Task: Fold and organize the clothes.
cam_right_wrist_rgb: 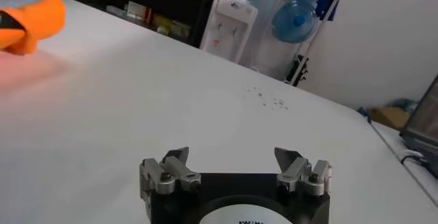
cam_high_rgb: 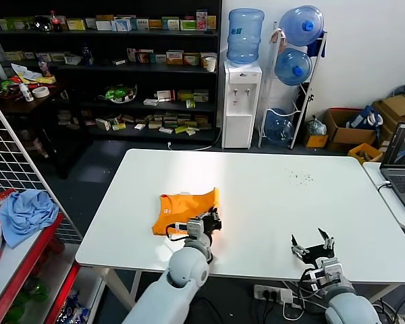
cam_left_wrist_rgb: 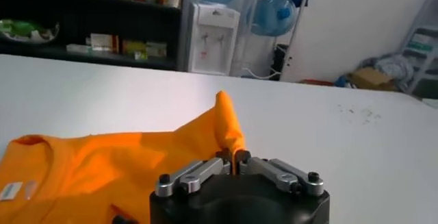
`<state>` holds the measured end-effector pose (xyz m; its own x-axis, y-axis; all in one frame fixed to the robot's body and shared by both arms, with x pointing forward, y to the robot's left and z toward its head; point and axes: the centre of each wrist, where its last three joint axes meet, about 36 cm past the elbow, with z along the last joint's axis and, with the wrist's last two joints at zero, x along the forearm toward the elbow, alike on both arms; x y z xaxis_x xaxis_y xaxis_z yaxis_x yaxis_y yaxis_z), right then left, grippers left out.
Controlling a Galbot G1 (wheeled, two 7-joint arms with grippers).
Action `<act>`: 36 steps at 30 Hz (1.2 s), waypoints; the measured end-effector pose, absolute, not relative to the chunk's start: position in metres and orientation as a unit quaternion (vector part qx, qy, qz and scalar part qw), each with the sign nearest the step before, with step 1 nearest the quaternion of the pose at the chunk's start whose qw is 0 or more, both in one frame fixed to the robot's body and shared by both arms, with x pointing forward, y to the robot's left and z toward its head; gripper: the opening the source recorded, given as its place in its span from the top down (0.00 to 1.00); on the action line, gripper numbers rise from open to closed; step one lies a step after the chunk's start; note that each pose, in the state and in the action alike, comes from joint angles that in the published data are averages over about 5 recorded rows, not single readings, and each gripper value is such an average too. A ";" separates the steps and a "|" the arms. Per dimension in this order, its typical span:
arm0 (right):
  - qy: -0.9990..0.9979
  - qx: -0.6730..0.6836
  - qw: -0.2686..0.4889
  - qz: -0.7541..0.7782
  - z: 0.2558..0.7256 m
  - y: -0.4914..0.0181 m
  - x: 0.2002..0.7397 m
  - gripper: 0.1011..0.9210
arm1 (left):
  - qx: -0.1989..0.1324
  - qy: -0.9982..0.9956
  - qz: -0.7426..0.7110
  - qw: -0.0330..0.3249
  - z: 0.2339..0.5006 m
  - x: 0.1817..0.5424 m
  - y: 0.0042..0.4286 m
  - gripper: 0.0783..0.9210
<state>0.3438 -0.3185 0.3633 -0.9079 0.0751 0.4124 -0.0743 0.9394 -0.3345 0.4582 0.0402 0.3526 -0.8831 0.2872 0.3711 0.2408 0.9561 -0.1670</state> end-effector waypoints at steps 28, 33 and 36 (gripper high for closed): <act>-0.979 0.030 0.162 0.122 0.363 -0.315 0.356 0.12 | -0.140 -0.984 0.106 0.032 0.320 0.420 0.117 0.12; -0.984 0.036 0.142 0.102 0.358 -0.311 0.362 0.12 | -0.120 -0.991 0.059 0.023 0.308 0.411 0.169 0.12; -0.986 0.040 0.132 0.093 0.357 -0.309 0.364 0.12 | -0.111 -0.993 0.031 0.016 0.303 0.406 0.194 0.12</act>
